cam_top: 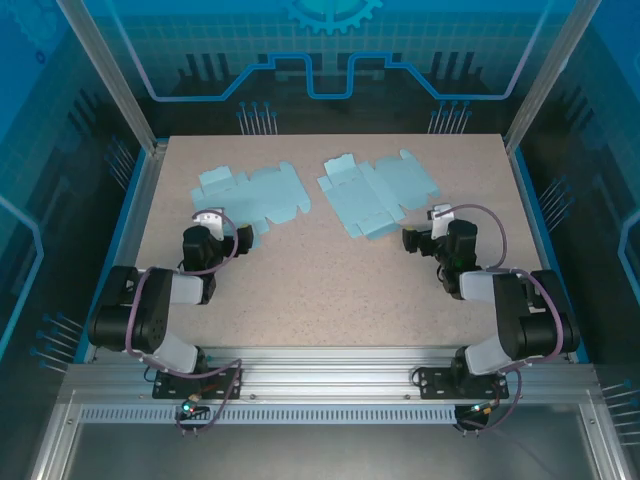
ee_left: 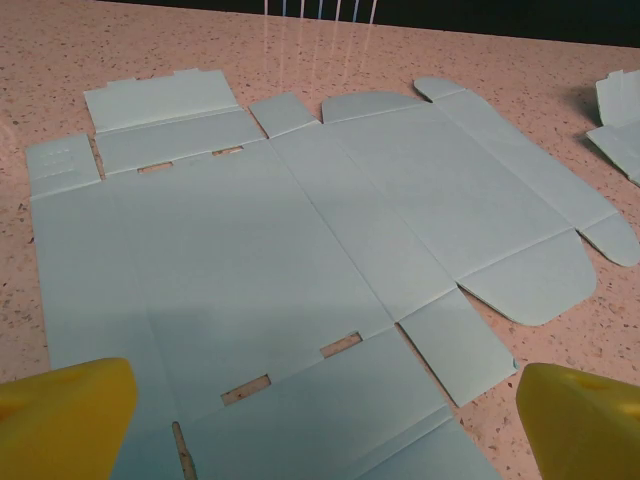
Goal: Fold the paper box
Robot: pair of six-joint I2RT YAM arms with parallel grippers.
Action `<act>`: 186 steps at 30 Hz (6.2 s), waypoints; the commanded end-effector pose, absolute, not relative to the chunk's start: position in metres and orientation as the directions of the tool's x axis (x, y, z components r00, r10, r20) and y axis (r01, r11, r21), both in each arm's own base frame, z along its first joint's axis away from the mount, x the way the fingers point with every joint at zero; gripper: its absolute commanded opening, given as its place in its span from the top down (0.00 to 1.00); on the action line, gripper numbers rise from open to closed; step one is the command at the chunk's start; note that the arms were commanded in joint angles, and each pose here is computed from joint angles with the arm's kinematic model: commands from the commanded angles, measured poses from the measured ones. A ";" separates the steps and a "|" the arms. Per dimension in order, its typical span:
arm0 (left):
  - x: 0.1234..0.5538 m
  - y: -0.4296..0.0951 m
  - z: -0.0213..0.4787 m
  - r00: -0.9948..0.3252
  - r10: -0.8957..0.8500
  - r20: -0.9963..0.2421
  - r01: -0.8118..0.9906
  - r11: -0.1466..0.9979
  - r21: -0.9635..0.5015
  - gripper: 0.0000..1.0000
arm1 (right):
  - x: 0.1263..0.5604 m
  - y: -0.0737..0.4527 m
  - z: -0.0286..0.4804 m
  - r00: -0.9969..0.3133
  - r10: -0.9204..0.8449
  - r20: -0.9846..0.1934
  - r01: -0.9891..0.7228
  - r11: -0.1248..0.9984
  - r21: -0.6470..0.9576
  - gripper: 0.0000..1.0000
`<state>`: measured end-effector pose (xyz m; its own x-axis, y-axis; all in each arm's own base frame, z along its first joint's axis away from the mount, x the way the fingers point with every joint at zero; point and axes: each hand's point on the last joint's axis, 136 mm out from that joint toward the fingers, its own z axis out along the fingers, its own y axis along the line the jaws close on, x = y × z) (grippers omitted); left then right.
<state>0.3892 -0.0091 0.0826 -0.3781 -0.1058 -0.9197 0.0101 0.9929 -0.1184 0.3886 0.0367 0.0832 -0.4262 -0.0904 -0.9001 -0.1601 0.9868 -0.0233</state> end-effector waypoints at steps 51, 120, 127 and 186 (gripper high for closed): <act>0.386 -0.006 0.135 -0.300 -0.094 -0.949 0.019 0.994 -0.105 0.01 | 0.395 0.028 0.109 -0.411 -0.084 -0.908 -0.122 0.992 -0.036 0.00; 0.333 -0.147 0.162 -0.569 -0.470 -0.674 0.155 0.744 -0.650 0.03 | 0.343 0.148 0.017 -0.773 0.616 -0.152 0.431 0.685 0.587 0.90; 0.351 -0.175 0.148 -0.634 -0.368 -0.680 0.208 0.766 -0.608 0.09 | 0.296 0.125 0.013 -0.702 0.687 -0.188 0.514 0.671 0.534 0.89; 0.497 -0.207 0.073 -0.826 0.126 -0.549 0.200 0.977 -0.077 0.20 | 0.262 0.099 0.141 -0.751 0.224 -0.621 0.009 0.944 0.329 0.00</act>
